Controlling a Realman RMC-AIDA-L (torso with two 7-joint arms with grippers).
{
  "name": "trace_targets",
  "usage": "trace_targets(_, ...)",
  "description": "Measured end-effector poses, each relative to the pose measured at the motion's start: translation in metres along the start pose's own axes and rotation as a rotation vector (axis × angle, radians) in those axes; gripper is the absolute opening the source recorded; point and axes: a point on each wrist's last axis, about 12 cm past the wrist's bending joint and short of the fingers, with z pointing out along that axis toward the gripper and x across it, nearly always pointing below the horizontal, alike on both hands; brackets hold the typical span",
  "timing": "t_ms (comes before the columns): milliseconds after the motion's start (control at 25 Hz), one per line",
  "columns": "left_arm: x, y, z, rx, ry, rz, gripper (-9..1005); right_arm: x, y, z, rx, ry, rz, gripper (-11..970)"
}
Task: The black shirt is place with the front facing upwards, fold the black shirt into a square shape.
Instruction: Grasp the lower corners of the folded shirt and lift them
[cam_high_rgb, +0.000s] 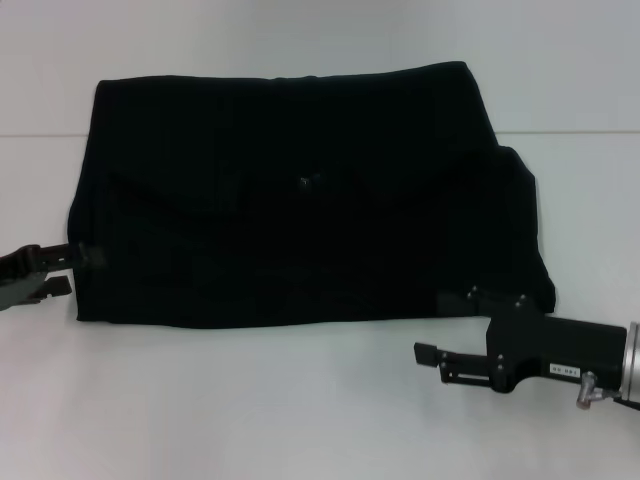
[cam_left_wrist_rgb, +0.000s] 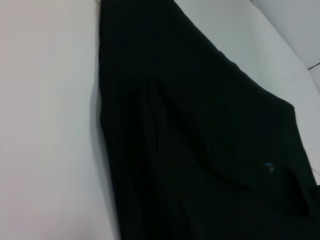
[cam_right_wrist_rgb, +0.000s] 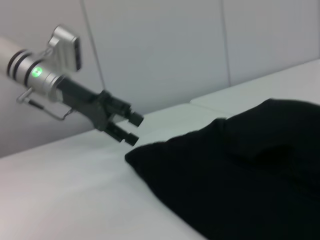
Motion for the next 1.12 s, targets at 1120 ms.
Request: trace_targets(1120, 0.001, -0.022, 0.026, -0.021, 0.152, 0.189, 803, 0.002, 0.001, -0.002, 0.006, -0.010, 0.050, 829)
